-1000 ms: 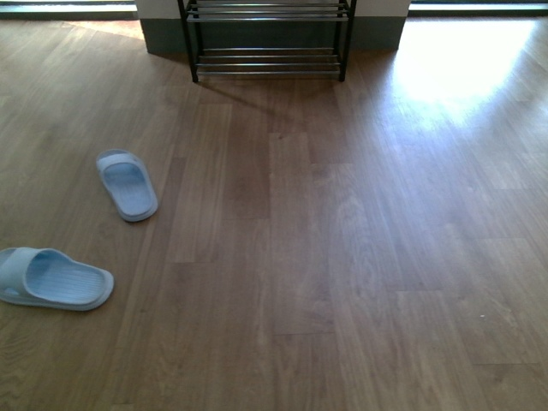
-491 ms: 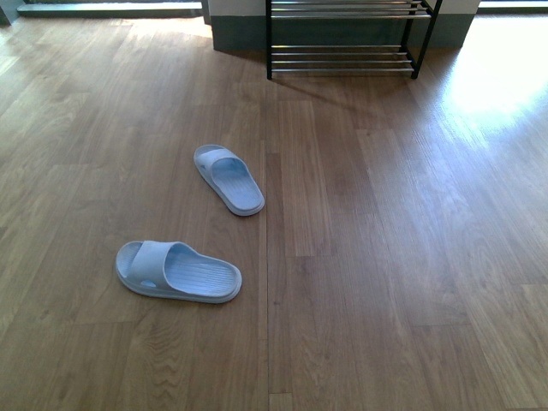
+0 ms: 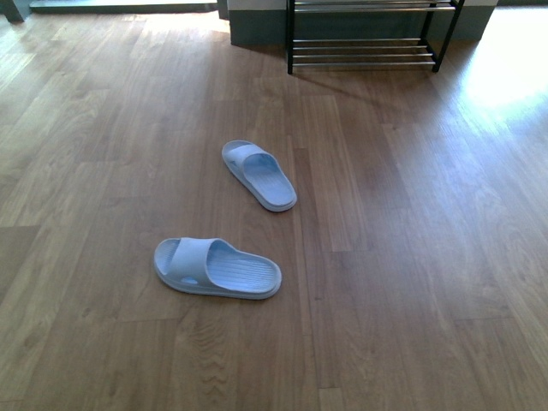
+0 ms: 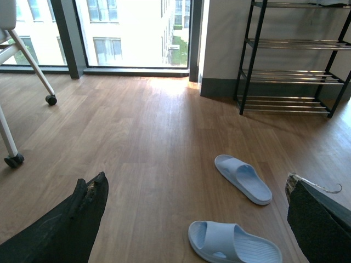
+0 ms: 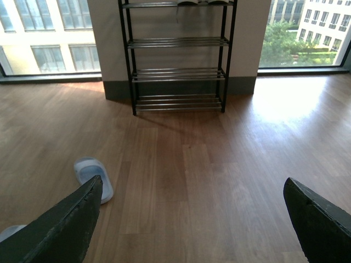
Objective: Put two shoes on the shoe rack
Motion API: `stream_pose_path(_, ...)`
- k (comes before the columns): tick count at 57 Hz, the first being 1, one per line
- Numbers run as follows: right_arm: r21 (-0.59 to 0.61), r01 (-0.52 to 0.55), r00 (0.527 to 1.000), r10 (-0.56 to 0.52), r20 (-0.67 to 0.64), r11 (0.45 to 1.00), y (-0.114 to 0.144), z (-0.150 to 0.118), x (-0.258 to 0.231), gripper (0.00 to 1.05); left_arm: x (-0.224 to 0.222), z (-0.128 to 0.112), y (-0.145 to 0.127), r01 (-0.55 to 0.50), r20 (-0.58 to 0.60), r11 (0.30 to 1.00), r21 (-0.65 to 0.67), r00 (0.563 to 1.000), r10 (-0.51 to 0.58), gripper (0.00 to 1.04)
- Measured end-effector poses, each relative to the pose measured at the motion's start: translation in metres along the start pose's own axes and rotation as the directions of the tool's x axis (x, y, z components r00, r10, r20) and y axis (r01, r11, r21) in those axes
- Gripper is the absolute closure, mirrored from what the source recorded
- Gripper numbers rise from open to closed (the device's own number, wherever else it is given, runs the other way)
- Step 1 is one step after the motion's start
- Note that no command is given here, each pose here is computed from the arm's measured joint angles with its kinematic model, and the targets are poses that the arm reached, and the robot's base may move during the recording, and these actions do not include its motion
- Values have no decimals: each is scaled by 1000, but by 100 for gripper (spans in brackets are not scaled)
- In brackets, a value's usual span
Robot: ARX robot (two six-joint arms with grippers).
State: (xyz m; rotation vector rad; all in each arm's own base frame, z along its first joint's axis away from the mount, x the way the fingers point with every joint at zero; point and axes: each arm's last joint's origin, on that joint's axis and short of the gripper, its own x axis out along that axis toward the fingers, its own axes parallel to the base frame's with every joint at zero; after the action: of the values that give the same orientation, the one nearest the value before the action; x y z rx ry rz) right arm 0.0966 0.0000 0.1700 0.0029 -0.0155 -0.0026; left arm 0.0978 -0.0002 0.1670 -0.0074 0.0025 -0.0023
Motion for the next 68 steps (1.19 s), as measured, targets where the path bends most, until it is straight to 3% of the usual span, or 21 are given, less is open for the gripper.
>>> stream_pose_path(68,0,-3,1000,3,0,1000,0,0,0,9,0,0,0,-1,0,1000,0,1000,1,9)
